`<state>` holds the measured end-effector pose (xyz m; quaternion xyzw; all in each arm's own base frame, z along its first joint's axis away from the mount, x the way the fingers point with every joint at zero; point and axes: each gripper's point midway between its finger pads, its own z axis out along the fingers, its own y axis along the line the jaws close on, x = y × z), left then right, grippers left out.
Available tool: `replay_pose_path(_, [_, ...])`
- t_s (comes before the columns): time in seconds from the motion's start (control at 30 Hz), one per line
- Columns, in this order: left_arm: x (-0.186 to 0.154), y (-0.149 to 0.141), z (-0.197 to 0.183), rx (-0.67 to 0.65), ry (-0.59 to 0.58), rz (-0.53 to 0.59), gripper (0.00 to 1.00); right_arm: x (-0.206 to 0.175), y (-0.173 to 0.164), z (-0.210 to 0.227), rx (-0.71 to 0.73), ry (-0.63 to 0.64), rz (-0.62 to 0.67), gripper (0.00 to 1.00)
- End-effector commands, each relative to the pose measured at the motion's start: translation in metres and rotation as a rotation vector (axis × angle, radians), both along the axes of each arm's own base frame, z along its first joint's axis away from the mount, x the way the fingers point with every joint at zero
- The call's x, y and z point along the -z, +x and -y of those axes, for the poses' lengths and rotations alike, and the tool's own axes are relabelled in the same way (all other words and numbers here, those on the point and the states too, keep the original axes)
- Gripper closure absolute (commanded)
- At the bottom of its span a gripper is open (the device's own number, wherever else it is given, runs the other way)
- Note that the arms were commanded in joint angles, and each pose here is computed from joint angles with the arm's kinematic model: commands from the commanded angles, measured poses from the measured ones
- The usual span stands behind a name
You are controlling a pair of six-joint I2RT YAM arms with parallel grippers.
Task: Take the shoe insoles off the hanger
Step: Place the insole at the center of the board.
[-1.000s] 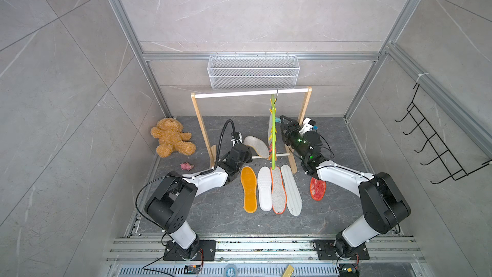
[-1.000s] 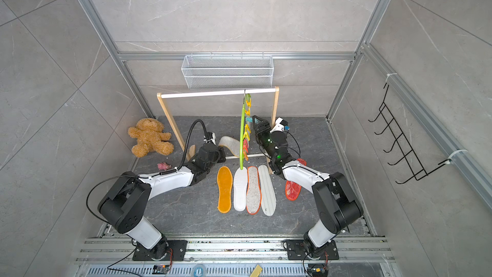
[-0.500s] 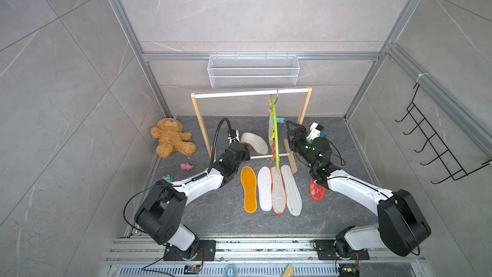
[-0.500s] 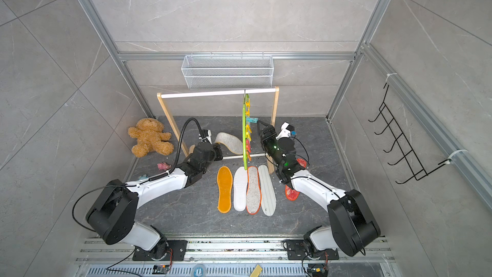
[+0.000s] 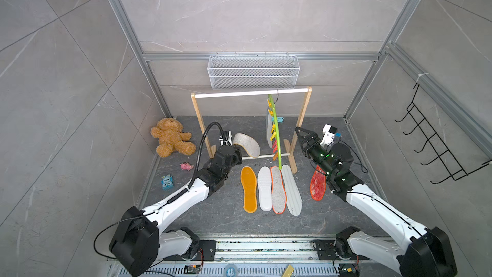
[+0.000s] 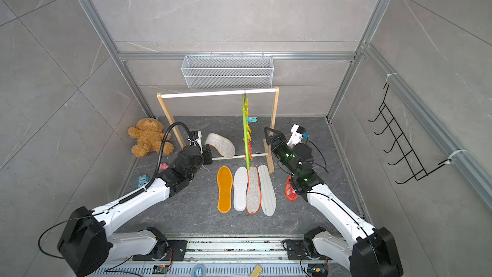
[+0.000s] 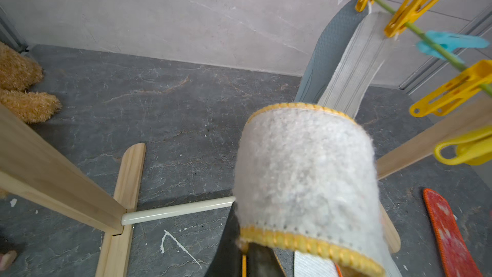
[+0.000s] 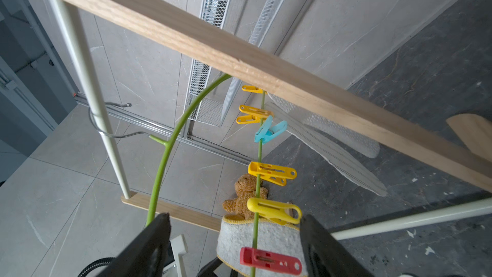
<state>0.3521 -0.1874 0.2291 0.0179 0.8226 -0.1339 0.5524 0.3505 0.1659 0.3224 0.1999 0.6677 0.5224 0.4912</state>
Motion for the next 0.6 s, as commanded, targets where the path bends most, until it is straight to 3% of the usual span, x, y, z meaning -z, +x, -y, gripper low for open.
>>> replay_pose_path(0.0, [-0.022, -0.017, 0.001, 0.108, 0.056, 0.037, 1.0, -0.006, -0.021, -0.003, -0.106, -0.154, 0.046, 0.22])
replay_pose_path(0.23, [-0.07, -0.057, 0.005, 0.29, 0.05, 0.146, 1.0, -0.056, -0.061, -0.023, -0.332, -0.328, 0.227, 0.22])
replay_pose_path(0.57, [-0.147, -0.095, 0.018, 0.49, 0.01, 0.298, 1.0, -0.128, -0.107, -0.07, -0.706, -0.296, 0.428, 0.33])
